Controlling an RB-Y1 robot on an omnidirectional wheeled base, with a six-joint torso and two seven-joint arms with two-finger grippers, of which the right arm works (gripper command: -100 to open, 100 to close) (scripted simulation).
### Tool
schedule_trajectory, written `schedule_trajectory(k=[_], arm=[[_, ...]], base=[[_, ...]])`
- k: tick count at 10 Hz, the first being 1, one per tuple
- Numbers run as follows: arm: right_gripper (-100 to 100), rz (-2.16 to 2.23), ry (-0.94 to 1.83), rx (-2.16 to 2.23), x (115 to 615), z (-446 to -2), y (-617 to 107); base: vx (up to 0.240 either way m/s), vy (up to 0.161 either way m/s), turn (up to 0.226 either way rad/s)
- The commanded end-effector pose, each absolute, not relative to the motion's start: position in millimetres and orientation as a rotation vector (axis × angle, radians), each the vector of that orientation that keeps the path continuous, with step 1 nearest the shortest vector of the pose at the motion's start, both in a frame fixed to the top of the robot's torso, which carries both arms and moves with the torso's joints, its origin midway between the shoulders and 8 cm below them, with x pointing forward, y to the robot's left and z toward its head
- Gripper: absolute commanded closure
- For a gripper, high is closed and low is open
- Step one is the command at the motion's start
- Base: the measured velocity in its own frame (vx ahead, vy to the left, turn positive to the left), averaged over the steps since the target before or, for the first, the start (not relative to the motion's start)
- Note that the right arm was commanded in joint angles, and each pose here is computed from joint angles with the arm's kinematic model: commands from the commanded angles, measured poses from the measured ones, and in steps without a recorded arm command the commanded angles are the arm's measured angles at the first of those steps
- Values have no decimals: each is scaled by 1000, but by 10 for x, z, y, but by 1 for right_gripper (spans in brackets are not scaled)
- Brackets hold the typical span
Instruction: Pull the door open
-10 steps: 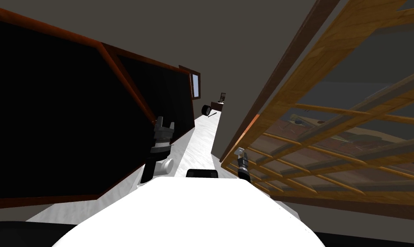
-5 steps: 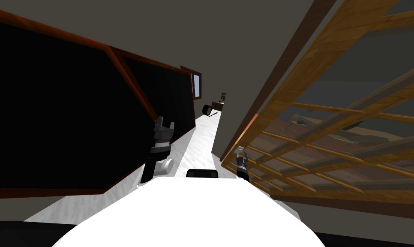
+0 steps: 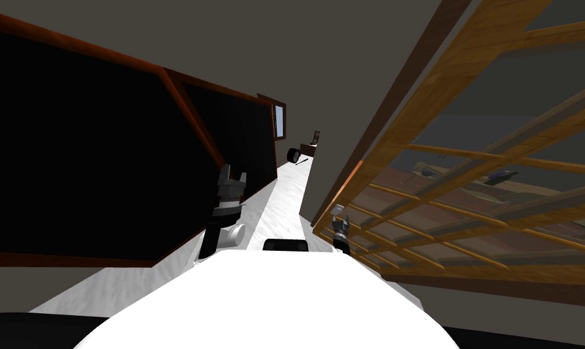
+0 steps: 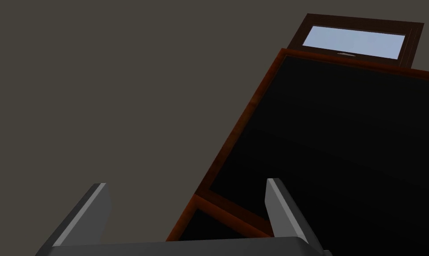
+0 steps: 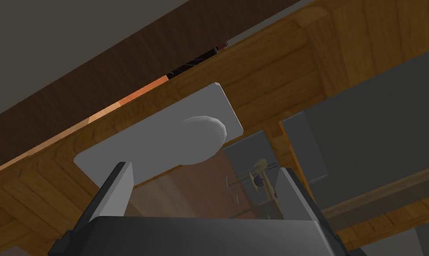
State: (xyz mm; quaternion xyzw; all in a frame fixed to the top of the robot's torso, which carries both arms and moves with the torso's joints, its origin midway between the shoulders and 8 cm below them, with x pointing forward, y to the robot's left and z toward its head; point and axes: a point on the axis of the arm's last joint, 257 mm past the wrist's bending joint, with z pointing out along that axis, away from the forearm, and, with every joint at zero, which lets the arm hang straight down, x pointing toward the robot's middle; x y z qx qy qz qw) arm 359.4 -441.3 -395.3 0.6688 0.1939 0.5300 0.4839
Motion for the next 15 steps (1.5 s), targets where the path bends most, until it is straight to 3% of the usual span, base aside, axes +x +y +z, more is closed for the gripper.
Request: schedule_trajectory(k=[1, 15], arm=[[-100, 1325, 432, 1649, 3605, -3954, -4402], [-100, 1657, -40, 1830, 3804, -3969, -4221]], base=[[-56, -4, 16], [-55, -4, 28]])
